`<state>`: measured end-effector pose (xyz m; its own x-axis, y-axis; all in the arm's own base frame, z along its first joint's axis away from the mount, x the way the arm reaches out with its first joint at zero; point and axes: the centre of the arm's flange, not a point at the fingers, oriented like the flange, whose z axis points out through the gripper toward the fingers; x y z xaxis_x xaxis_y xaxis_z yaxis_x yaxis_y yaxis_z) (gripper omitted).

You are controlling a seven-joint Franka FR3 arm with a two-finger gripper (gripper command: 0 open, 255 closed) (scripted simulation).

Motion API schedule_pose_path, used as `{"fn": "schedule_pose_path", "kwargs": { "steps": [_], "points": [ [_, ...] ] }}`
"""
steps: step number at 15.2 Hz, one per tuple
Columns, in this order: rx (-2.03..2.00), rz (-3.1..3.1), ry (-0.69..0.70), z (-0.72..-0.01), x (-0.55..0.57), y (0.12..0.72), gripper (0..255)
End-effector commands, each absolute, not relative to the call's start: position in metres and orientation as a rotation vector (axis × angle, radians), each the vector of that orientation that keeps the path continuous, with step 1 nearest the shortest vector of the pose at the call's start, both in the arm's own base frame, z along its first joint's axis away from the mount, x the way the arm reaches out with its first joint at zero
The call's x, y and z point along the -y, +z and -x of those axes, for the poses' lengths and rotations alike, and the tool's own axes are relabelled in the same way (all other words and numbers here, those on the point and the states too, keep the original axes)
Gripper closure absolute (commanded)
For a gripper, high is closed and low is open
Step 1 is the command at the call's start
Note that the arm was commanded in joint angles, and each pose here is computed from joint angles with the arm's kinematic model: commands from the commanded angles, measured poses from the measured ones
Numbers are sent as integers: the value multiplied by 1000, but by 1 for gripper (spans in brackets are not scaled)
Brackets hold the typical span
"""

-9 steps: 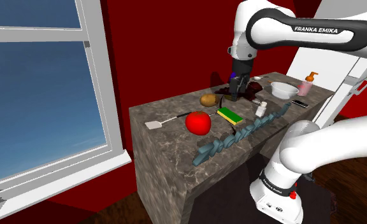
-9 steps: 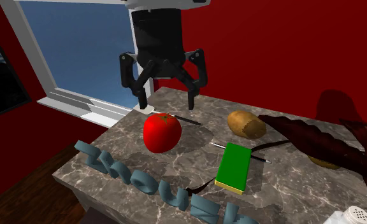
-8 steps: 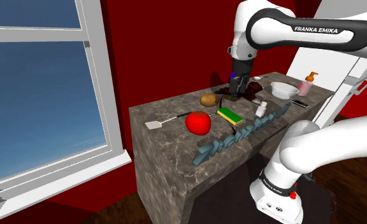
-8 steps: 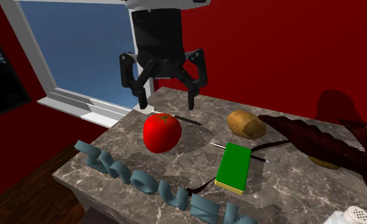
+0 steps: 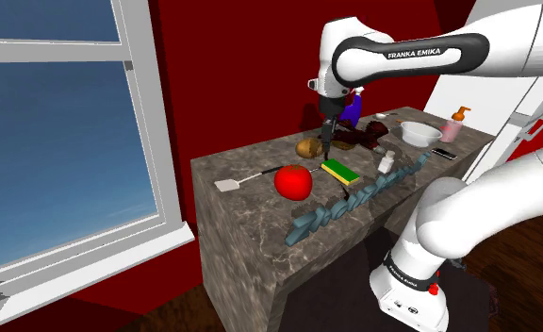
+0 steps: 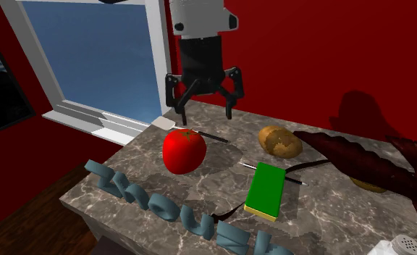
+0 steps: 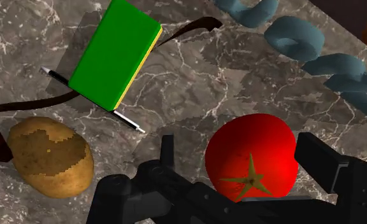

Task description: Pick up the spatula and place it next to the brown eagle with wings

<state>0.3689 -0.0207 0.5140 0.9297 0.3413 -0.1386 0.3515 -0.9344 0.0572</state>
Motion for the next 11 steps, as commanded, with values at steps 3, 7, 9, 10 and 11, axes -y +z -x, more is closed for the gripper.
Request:
{"fn": "schedule_pose_path", "kwargs": {
  "steps": [3,7,9,10,11],
  "points": [
    [-823,-2949,-174,-413,18,486,0],
    [-1091,-2869,-154,-454,6,460,0],
    [-1223,-2820,-144,-474,-3,448,0],
    [-1287,-2793,-139,-483,-8,441,0],
    [-1352,-2765,-134,-492,-14,435,0]
  ]
}}
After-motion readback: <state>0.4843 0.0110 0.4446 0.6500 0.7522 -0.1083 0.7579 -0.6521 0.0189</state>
